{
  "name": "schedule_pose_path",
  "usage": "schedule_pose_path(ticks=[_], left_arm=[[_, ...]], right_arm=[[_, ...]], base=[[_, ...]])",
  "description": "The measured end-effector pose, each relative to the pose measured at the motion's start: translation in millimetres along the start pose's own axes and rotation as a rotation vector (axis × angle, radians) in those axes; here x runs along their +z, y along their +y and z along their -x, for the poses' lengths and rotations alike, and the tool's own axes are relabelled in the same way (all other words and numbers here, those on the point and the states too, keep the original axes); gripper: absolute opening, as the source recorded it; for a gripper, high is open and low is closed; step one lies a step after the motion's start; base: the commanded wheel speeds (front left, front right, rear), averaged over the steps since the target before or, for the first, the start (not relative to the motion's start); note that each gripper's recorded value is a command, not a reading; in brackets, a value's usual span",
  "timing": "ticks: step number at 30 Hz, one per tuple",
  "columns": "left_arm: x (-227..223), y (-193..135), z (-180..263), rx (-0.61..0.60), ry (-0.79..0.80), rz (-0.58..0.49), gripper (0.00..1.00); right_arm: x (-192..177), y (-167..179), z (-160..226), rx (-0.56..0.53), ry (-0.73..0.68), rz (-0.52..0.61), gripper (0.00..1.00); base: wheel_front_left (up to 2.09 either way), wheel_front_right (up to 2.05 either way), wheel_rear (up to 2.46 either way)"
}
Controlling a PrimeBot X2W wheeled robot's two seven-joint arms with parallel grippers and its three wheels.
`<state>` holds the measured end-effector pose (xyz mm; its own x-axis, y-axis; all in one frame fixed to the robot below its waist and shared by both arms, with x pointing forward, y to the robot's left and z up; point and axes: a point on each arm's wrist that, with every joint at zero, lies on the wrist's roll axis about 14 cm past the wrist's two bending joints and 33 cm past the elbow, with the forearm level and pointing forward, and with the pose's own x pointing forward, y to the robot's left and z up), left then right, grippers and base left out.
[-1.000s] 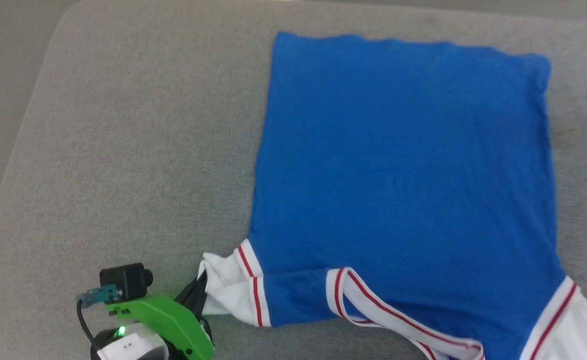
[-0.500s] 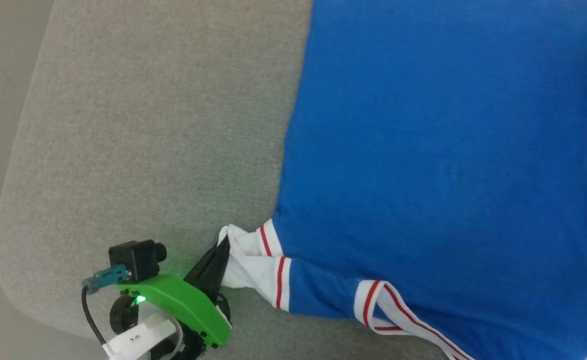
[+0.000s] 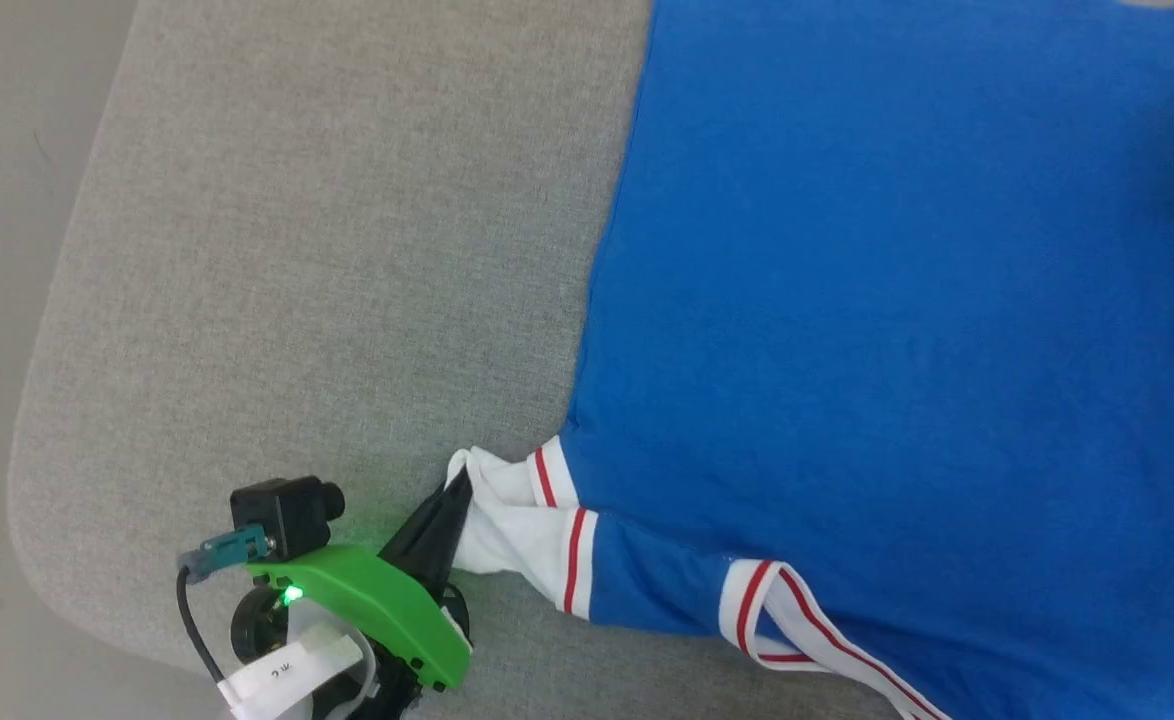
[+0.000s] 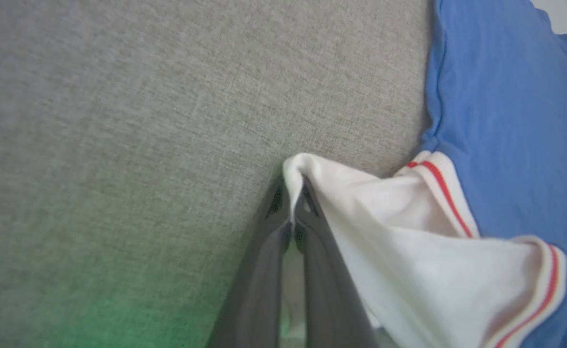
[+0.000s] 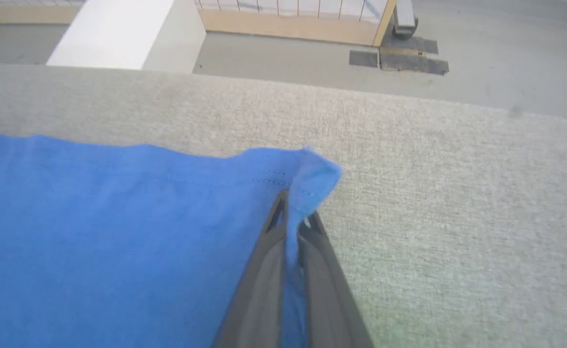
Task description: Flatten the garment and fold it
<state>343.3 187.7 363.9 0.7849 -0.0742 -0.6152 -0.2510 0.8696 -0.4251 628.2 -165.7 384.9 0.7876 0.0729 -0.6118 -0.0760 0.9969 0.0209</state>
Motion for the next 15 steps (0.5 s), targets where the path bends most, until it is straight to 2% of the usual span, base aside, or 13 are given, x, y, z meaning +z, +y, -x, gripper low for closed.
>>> schedule_pose_path(ticks=[2,6,11,15], left_arm=[[0.9,-0.3,2.2,-0.003,-0.005,-0.001,0.0],[2.3,4.2,11.1,0.011,-0.012,-0.006,0.0],[-3.1,13.3,32.3,0.04,-0.002,-0.011,0.0],[-9.2,15.8,48.9,0.043,0.012,-0.018,0.0]], right_arm=[[10.7,0.7,10.8,0.015,-0.137,-0.012,0.0],[0.7,-12.0,38.5,0.001,-0.282,-0.023,0.0],[-25.2,-46.0,83.1,-0.077,-0.345,-0.054,0.0],[-54.1,-81.1,126.1,-0.17,-0.318,-0.077,0.0]], base=[[0.0,0.0,0.0],[0.0,0.0,0.0],[0.0,0.0,0.0],[0.0,0.0,0.0]])
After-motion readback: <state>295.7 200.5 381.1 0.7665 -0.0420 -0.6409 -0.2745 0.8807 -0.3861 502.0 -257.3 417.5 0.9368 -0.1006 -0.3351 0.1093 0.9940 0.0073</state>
